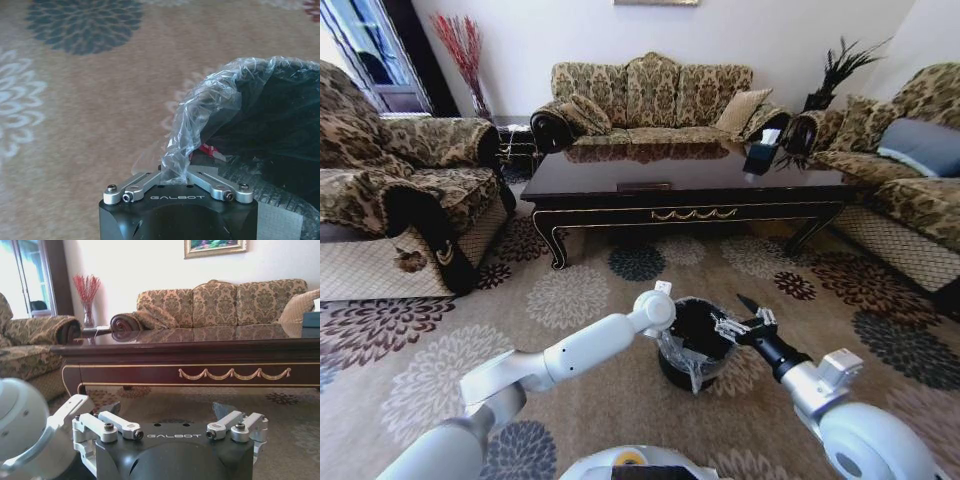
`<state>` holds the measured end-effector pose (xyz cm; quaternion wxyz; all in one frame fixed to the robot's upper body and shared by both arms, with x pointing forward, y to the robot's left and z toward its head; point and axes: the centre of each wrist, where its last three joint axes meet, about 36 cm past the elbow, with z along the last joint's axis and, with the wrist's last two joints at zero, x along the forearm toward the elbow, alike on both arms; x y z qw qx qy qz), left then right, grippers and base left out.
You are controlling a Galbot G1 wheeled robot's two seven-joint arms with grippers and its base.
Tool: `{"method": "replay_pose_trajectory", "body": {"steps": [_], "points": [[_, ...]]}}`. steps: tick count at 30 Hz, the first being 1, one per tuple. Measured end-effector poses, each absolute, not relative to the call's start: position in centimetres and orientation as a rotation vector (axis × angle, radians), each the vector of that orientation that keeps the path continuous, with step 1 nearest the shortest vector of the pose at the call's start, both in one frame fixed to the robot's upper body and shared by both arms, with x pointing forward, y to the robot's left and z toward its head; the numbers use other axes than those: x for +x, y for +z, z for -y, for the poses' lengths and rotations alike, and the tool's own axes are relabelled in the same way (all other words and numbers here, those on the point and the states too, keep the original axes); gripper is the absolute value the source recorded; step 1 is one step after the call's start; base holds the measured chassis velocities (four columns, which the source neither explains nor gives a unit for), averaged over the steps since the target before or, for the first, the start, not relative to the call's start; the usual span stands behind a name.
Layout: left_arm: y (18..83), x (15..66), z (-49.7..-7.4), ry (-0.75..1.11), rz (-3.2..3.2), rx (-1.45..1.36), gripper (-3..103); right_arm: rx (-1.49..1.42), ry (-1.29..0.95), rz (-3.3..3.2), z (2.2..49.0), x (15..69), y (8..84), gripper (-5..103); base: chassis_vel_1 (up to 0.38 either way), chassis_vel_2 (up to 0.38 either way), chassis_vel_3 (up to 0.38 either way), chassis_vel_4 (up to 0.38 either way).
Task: Move to the front of the table and pick up the trash from the floor, then place it into the trash bin.
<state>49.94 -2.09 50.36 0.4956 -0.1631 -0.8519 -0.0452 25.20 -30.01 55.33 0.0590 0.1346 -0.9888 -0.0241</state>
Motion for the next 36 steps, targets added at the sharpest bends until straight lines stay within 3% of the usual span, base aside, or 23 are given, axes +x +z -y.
{"method": "replay_pose_trajectory", "body": {"steps": [10, 17, 36], "points": [[50.1, 51.1, -5.3, -0.042, 2.082, -0.256, 0, 0.436, -0.142, 3.035, 29.5, 26.3, 56.2, 100, 0.000, 0.000, 0.000, 0.000], [50.2, 50.5, -8.1, -0.011, 2.079, -0.226, 0, 0.469, -0.164, 3.068, 29.1, 27.7, 56.4, 100, 0.000, 0.000, 0.000, 0.000], [48.4, 50.1, -17.6, 0.157, 2.054, -0.061, 0, 0.235, -0.092, 2.947, 32.0, 34.5, 45.9, 100, 0.000, 0.000, 0.000, 0.000]]}}
